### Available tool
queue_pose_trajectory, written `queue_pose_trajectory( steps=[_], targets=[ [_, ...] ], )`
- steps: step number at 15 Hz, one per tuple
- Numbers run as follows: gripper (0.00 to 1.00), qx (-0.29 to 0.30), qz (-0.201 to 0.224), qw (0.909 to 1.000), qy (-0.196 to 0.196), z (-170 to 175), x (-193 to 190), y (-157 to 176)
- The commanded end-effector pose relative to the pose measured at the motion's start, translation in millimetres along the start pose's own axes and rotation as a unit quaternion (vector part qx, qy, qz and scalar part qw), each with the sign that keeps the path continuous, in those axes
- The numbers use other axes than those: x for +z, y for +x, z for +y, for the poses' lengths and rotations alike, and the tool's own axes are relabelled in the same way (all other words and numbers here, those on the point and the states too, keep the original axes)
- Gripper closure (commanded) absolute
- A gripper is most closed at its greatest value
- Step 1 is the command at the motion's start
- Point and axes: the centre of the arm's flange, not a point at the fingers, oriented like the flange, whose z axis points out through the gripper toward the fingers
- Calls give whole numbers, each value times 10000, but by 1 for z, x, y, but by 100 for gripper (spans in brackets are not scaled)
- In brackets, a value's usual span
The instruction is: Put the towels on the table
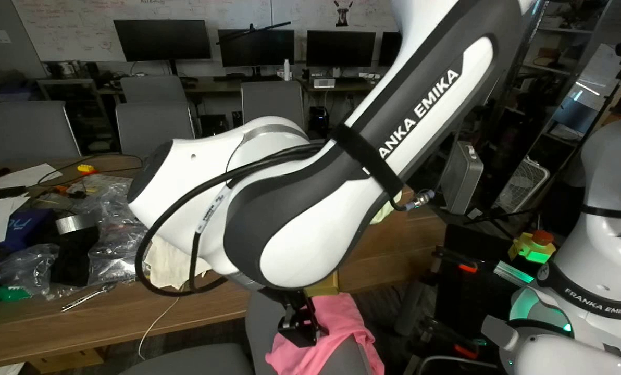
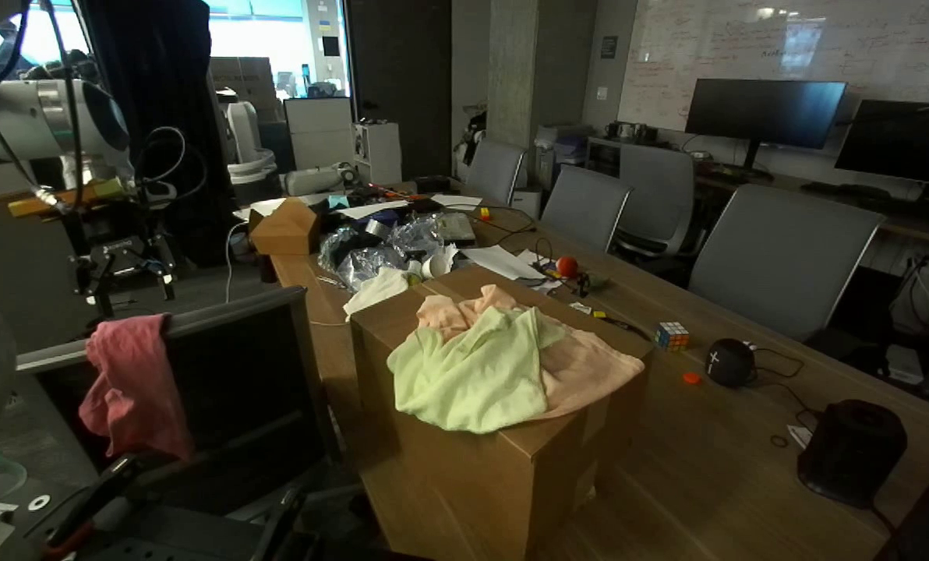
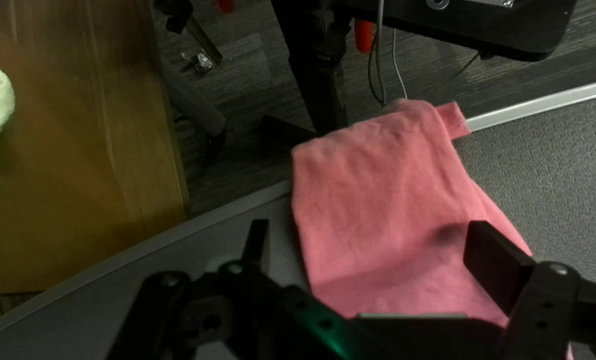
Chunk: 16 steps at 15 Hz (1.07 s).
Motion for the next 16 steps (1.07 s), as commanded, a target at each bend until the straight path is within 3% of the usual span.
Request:
queue_pose_trajectory(
  steps=[1,7,8,9,16],
  targets=[
    [0,139,-76,9999,53,-4,9,5],
    [0,142,-284,9995,38,-1,27,11],
    [25,144,-289,9995,43,0,27,11],
    [27,146,-284,9995,38,0,26,10],
    [79,246,-216,9994,-104,-1,20,11]
  ],
)
